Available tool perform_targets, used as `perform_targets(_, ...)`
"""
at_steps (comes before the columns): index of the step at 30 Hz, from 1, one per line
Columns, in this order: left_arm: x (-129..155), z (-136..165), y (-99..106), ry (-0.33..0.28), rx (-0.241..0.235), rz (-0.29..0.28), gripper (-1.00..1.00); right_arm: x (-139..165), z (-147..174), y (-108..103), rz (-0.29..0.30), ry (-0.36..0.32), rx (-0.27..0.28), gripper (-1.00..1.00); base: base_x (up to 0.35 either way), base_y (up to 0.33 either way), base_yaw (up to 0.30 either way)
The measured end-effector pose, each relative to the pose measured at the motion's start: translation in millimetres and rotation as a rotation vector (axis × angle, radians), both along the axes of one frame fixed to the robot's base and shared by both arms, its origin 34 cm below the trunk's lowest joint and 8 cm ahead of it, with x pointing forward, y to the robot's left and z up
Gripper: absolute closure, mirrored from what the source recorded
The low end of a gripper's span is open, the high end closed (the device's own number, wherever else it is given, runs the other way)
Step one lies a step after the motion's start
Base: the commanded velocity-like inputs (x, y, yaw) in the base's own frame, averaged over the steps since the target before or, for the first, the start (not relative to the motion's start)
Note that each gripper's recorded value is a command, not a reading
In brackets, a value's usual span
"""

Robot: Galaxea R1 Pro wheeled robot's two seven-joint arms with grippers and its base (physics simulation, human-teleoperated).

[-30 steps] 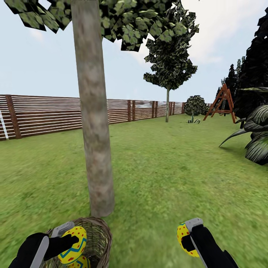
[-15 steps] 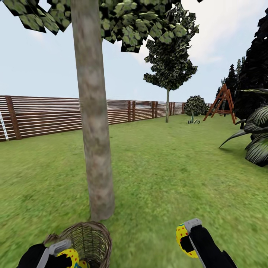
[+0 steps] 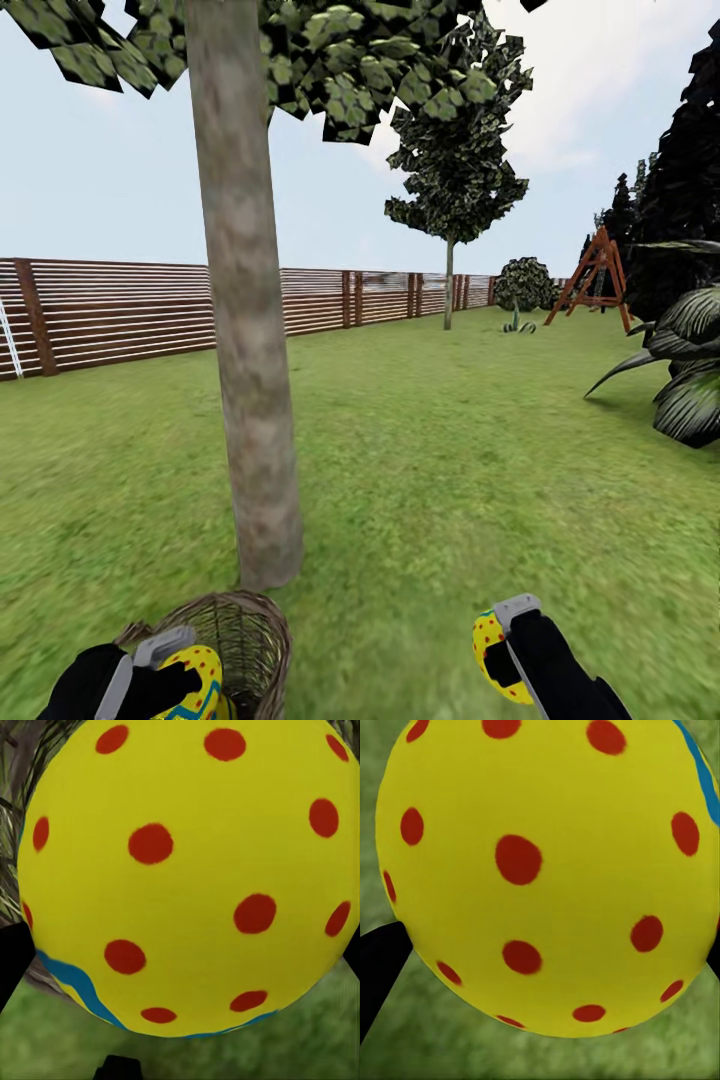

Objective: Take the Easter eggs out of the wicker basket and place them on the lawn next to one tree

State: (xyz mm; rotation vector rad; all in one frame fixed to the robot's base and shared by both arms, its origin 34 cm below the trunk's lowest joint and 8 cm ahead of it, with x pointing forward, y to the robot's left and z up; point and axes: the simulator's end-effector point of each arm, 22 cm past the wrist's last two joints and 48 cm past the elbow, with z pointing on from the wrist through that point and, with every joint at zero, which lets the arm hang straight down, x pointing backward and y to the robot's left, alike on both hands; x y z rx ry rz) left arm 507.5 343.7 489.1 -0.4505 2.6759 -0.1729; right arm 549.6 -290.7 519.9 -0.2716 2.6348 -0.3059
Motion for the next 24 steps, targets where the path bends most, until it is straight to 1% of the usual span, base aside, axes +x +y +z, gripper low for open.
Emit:
perform_targets(16,4,29,-3,0.013,0.001,-0.008,1.0,6,32,0,0.0,0.004,-0.002,1.0,0.004,0.0,0.0)
perform_targets(24,7,45,-5,0.013,0.001,-0.01,1.0,9,48,2,0.002,0.006,0.002,1.0,0.243,-0.007,0.0)
